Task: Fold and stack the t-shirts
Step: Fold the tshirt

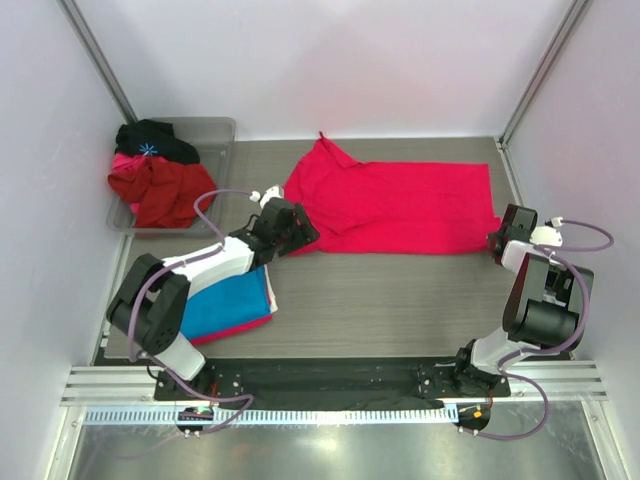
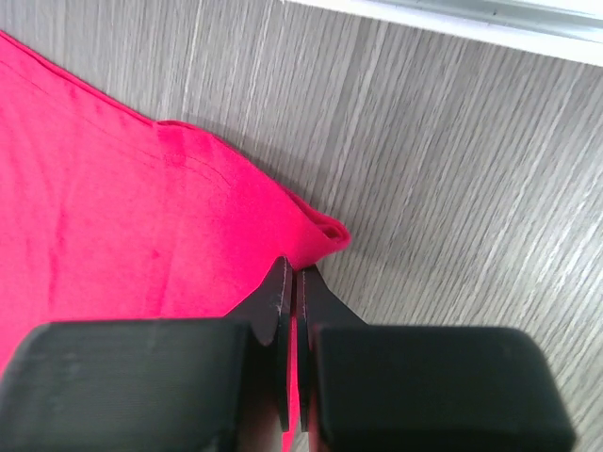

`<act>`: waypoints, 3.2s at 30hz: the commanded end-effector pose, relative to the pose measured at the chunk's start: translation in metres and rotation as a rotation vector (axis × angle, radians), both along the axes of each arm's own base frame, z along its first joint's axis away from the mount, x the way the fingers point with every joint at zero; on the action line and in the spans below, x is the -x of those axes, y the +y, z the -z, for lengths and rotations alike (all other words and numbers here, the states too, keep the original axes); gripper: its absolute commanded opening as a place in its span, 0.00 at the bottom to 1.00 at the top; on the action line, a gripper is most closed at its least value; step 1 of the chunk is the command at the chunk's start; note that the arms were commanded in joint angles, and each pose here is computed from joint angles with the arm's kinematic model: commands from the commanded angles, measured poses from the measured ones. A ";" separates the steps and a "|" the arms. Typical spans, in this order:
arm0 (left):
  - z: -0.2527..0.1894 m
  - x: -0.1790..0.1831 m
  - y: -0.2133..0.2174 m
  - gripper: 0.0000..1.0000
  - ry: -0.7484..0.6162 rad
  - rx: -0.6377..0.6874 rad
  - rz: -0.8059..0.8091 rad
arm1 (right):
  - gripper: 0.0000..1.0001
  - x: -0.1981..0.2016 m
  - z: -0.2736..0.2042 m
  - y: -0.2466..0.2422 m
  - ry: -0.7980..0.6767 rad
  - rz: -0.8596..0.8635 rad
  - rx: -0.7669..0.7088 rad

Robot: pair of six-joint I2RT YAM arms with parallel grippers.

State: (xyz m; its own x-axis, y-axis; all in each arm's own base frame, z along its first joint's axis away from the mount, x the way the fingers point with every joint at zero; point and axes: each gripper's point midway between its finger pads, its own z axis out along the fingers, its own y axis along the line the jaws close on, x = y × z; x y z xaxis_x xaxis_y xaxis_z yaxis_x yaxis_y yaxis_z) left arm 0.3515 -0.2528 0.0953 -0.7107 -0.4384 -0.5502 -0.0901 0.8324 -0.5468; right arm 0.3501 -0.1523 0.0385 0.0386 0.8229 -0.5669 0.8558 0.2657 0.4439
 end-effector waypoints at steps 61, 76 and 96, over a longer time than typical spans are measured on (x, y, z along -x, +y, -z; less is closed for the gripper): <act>-0.032 -0.062 0.065 0.00 -0.074 -0.243 -0.602 | 0.01 -0.044 -0.065 -0.006 -0.027 -0.065 -0.080; 0.010 0.000 0.096 0.00 0.047 -0.253 -0.577 | 0.01 0.016 -0.017 -0.002 0.138 0.016 -0.145; 0.013 0.027 0.103 0.09 0.043 -0.265 -0.585 | 0.21 0.054 -0.015 -0.008 0.154 0.091 -0.068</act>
